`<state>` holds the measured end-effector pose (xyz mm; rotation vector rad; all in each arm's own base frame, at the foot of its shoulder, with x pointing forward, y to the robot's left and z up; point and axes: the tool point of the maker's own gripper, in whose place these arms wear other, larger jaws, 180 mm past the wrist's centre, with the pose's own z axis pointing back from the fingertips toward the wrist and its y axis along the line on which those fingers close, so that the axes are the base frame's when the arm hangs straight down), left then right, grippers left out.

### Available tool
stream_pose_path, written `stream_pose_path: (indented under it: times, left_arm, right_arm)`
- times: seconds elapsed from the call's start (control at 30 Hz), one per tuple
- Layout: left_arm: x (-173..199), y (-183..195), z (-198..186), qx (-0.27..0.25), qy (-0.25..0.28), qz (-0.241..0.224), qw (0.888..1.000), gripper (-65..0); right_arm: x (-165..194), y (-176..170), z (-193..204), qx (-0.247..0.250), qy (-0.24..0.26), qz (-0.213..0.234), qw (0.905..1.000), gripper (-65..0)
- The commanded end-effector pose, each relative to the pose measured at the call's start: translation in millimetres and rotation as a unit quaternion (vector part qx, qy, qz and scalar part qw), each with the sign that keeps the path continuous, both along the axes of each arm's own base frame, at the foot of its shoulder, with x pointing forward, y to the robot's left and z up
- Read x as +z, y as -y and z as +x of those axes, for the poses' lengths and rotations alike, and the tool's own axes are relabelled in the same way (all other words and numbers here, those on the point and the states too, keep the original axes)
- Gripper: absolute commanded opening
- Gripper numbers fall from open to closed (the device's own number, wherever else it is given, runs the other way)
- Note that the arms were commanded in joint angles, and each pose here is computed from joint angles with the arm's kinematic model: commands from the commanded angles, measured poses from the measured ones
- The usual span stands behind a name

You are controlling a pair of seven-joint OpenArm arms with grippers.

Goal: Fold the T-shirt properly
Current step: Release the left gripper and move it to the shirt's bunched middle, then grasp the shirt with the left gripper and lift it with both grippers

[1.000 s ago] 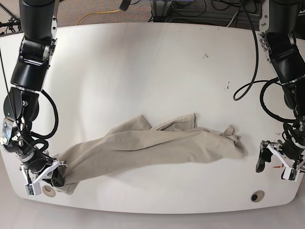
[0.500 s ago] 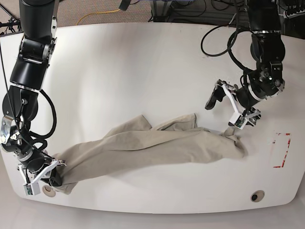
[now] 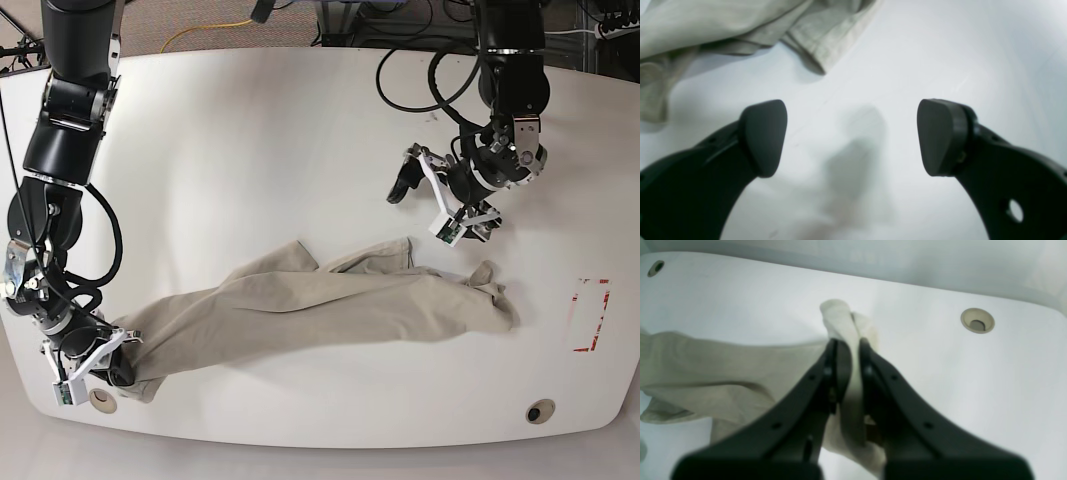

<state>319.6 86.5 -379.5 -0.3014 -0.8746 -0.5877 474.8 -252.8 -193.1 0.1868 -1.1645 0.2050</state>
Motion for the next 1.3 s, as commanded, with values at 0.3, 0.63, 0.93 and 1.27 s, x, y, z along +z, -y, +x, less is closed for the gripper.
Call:
stream_pose_path:
  times: [0.3,0.63,0.93,1.27]
  left_arm:
    - [-19.7,32.8,24.4,0.006,-0.005,-0.053,0.999,-14.7]
    - [-28.7,36.4,47.5,0.009,-0.02,-0.072,0.997,-19.2]
    - [-22.6,27.5,51.6,0.024,-0.007,-0.064,0.998,-18.5]
    - [-17.7,10.7,37.4,0.033,0.009,-0.043,0.999,-18.3]
  right_arm:
    - [30.3,5.8,5.5,-0.002,0.042,0.0,0.9991,-65.0]
    - [30.5,6.3,5.5,-0.003,0.042,0.0,0.9991,-65.0]
    - [30.4,6.4,5.5,-0.003,0.042,-0.001,0.9991,-65.0]
    - [29.9,6.6,5.5,-0.003,0.042,0.0,0.9991,-65.0]
